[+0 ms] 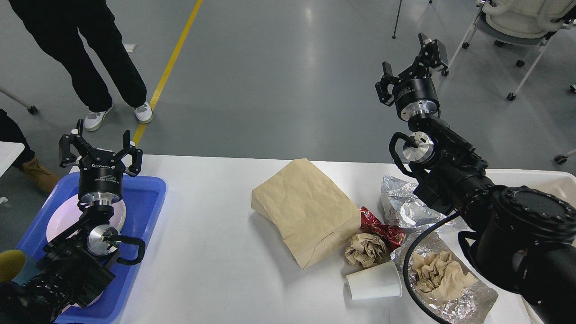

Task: Tidy desktop
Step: 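Raise the right arm up and away from the bin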

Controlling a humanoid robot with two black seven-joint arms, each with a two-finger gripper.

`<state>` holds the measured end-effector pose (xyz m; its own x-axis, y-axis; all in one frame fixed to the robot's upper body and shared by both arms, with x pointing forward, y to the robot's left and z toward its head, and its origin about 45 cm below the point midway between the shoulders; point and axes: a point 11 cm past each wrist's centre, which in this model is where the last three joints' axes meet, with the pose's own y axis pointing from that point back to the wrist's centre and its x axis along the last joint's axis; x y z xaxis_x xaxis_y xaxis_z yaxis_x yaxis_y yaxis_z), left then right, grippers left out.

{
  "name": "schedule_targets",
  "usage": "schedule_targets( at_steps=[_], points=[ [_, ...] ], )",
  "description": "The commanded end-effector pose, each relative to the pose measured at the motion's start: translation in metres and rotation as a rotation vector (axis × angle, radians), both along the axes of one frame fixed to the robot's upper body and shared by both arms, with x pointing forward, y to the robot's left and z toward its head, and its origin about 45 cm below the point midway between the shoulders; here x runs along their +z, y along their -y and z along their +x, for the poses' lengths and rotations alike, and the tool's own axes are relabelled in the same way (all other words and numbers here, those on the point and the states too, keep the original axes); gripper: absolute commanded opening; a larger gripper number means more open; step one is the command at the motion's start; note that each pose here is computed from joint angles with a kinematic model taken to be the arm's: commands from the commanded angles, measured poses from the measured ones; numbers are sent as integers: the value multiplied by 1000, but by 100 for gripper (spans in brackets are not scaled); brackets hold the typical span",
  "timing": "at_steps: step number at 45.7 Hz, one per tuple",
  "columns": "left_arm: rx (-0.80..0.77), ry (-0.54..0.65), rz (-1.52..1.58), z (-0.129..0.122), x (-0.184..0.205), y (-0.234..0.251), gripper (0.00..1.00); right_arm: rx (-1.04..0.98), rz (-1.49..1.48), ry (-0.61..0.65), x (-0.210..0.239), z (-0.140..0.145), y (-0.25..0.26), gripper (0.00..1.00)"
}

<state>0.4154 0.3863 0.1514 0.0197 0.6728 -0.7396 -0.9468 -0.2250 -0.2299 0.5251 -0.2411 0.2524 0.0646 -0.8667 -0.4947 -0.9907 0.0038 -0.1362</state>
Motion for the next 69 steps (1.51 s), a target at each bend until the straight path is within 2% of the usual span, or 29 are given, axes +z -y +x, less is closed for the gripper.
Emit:
schedule_targets(
  at_steps=[1,4,11,15,21,29,34,37,44,49,55,58,65,69],
  points=[
    [0,0,0,0,0,0,97,97,-219,29,16,6,-10,100],
    [0,0,0,0,0,0,97,135,-368,35,22,8,-1,100],
    [0,0,0,0,0,0,97,158,-630,133,89,24,19,100],
    [-1,-1,0,0,0,0,97,165,-658,181,121,29,16,100],
    [-1,-1,0,0,0,0,97,276,-656,183,133,26,-3,100],
    [-1,-1,0,0,0,0,97,516,-824,97,106,6,-45,100],
    [-1,-1,0,0,0,0,97,658,-1021,-28,65,-13,-49,100],
    [-1,-1,0,0,0,0,97,699,-1111,-71,58,-19,-44,100],
    [-1,-1,0,0,0,0,97,704,-1240,-118,63,-20,-24,100],
    [-1,-1,0,0,0,0,97,668,-1393,-127,91,-14,-5,100],
    [-1,-1,0,0,0,0,97,661,-1428,-93,116,-12,-14,100],
    [-1,-1,0,0,0,0,97,698,-1417,-96,124,-21,-26,100],
    [-1,-1,0,0,0,0,97,848,-1367,-178,113,-64,-52,100],
    [-1,0,0,1,1,0,97,855,-1370,-180,116,-67,-53,100]
  ],
)
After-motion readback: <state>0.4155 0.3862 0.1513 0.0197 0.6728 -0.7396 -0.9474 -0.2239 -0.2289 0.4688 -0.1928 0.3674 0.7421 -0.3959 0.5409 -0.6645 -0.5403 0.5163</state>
